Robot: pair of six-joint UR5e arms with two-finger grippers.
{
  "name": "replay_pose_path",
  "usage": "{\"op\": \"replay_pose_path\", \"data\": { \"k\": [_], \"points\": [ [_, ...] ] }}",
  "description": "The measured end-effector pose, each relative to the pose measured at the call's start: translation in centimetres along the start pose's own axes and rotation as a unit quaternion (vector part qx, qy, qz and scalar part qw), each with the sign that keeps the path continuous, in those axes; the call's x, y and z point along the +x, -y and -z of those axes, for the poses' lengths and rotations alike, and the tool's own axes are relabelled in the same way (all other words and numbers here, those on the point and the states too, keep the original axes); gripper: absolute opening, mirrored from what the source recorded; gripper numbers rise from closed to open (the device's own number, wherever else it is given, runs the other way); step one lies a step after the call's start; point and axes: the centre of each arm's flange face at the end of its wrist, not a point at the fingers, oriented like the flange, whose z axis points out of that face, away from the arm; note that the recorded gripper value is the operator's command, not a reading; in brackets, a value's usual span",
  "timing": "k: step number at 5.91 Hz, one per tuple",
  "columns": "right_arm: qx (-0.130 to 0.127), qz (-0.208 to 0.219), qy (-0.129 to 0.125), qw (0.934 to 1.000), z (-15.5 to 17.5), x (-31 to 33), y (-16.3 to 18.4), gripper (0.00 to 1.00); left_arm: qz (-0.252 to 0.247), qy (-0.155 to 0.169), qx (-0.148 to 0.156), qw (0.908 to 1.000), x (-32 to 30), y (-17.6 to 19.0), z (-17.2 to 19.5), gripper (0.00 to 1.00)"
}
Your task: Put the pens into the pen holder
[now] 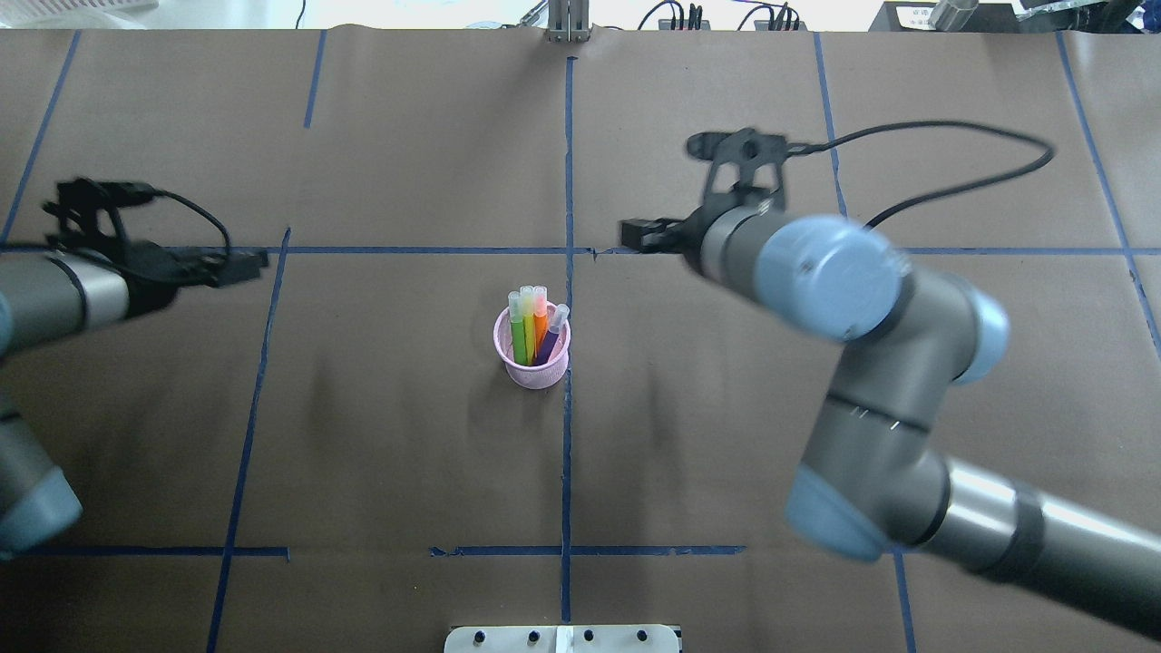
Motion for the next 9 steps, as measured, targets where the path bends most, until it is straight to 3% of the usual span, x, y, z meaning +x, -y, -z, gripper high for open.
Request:
{"op": "replay_pose_path", "data": {
  "k": [2,3,4,5,7,9],
  "points": [
    [-0.106,0.022,-0.016,0.994,1.1,16.7,7.0,0.99,-0.065,0.063,-0.085,0.9923,-11.0,8.0,5.0,1.0],
    [-0.151,0.013,-0.012,0.9884,2.6,25.8,9.3,1.0,-0.104,0.091,-0.125,0.9825,-15.8,10.4,7.7,1.0],
    [-0.179,-0.002,-0.009,0.9838,4.4,34.3,9.8,1.0,-0.139,0.115,-0.168,0.9692,-20.2,12.0,10.2,1.0],
    [-0.188,-0.02,-0.014,0.9819,6.4,41.7,9.5,1.0,-0.144,0.125,-0.21,0.9588,-24.0,13.3,12.8,1.0],
    [-0.2,-0.026,-0.046,0.9783,8.7,54.7,8.1,1.0,-0.099,0.098,-0.269,0.9531,-30.9,12.5,16.7,1.0],
    [-0.251,-0.015,-0.065,0.9657,10.1,62.4,6.5,1.0,-0.051,0.089,-0.308,0.9459,-37.1,6.5,18.5,1.0]
  ]
}}
